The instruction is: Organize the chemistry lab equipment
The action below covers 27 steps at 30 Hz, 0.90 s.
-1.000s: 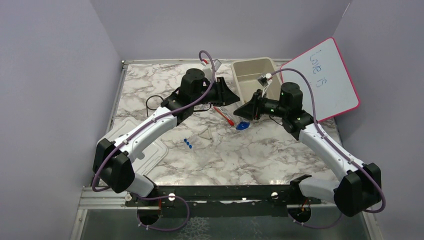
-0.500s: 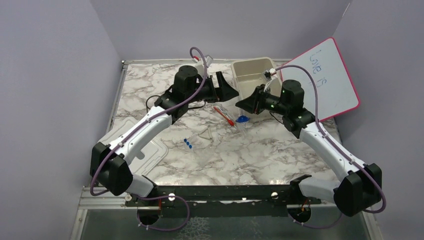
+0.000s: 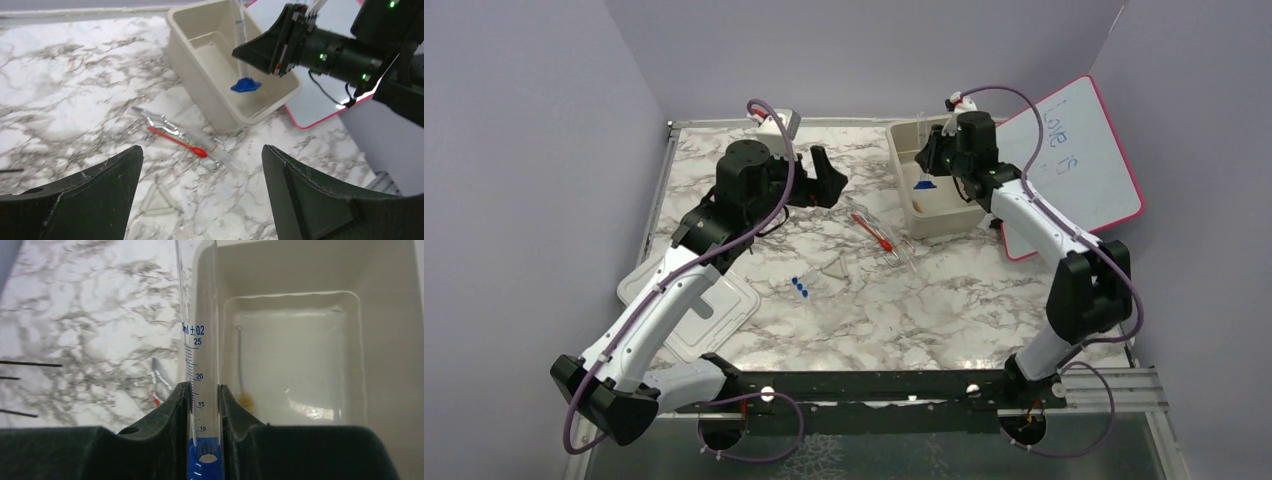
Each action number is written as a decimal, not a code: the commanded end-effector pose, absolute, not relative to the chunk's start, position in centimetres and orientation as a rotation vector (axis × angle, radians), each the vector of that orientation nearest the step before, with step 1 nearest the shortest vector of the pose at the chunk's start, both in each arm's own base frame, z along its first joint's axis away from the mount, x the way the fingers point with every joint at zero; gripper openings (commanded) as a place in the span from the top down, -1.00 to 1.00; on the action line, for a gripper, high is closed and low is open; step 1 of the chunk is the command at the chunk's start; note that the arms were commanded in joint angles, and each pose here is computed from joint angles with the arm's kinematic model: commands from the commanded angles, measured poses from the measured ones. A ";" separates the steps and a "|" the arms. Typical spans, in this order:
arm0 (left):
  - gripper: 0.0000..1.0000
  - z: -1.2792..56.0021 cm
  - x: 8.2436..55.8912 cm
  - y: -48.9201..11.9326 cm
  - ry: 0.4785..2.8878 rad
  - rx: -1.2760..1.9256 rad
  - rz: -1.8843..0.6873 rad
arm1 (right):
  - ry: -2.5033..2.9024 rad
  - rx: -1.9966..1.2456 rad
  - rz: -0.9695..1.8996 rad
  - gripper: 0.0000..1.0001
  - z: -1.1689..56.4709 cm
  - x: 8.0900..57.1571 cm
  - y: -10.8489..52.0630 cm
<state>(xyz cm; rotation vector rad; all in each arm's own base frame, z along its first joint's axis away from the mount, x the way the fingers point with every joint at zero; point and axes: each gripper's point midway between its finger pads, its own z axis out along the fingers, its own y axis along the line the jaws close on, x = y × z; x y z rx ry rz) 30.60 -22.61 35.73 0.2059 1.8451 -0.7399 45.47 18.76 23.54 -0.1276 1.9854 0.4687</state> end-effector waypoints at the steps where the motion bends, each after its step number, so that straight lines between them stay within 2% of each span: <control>1: -0.82 31.0 30.9 -19.8 1.954 0.240 -0.519 | 2.060 -0.150 0.250 0.71 20.2 48.4 16.0; 7: -0.82 27.5 31.3 -19.4 2.027 0.259 -0.451 | 2.197 -0.235 0.219 0.70 14.0 49.2 16.1; 10: -0.82 26.1 31.5 -19.5 2.061 0.267 -0.435 | 2.238 -0.253 0.290 0.68 12.1 48.9 17.3; 15: -0.82 24.5 31.6 -19.5 2.096 0.276 -0.420 | 2.294 -0.243 0.388 0.62 9.7 48.8 18.7; 27: -0.82 22.8 31.7 -19.8 2.133 0.277 -0.423 | 2.385 -0.223 0.367 0.41 5.8 48.7 18.6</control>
